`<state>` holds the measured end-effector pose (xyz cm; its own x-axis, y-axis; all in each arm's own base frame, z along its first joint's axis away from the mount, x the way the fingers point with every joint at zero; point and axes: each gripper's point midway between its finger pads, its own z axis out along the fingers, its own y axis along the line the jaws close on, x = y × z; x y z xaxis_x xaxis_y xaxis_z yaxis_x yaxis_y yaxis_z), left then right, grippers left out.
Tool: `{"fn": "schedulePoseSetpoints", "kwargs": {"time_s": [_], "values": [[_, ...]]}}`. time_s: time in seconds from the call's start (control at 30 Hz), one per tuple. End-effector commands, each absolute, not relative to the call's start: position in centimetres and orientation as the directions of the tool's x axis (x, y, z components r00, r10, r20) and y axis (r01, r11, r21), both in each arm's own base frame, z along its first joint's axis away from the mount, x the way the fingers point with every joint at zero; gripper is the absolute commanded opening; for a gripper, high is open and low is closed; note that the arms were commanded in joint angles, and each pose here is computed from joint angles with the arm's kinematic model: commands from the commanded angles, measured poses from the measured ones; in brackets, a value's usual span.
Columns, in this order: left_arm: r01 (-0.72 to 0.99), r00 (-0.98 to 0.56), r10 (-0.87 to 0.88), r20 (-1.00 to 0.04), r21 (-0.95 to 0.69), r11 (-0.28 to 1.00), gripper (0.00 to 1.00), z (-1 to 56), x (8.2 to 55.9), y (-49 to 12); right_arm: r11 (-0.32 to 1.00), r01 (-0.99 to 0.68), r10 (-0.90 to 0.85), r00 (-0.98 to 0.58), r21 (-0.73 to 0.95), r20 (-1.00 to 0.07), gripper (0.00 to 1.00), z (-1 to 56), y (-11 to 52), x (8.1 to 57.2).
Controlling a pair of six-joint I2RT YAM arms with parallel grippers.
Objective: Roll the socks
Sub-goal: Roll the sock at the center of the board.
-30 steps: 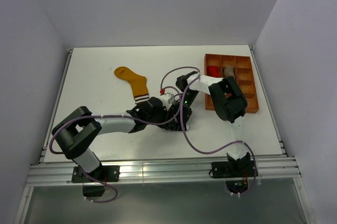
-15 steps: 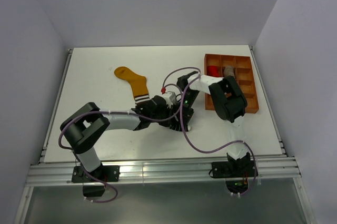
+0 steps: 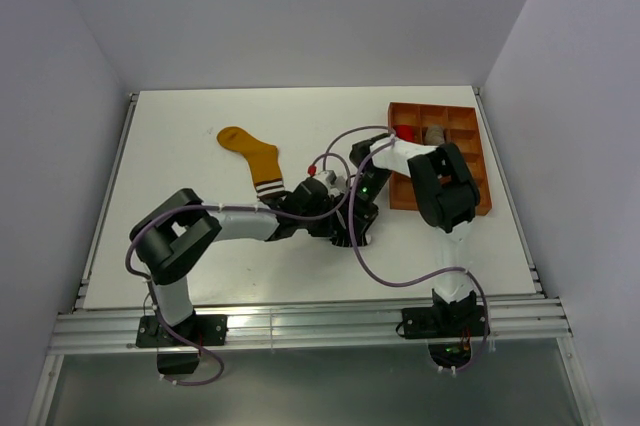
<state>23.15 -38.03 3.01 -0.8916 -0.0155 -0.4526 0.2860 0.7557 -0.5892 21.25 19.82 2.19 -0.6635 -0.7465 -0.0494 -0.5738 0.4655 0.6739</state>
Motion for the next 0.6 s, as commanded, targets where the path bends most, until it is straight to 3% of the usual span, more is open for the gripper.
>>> {"fn": "schedulePoseSetpoints", "kwargs": {"time_s": [0.0,0.57], "values": [[0.170,-0.962,0.069,-0.263,-0.383,0.908,0.00,-4.3,18.8,-33.3,0.446,-0.738,-0.746,-0.619,0.507,-0.245,0.54,0.4,19.3,26.3],[0.130,-0.978,0.077,-0.195,-0.274,0.953,0.00,-6.1,17.6,-32.7,0.461,-0.736,-0.563,-0.674,0.495,-0.478,0.61,6.5,17.9,29.3]]}}
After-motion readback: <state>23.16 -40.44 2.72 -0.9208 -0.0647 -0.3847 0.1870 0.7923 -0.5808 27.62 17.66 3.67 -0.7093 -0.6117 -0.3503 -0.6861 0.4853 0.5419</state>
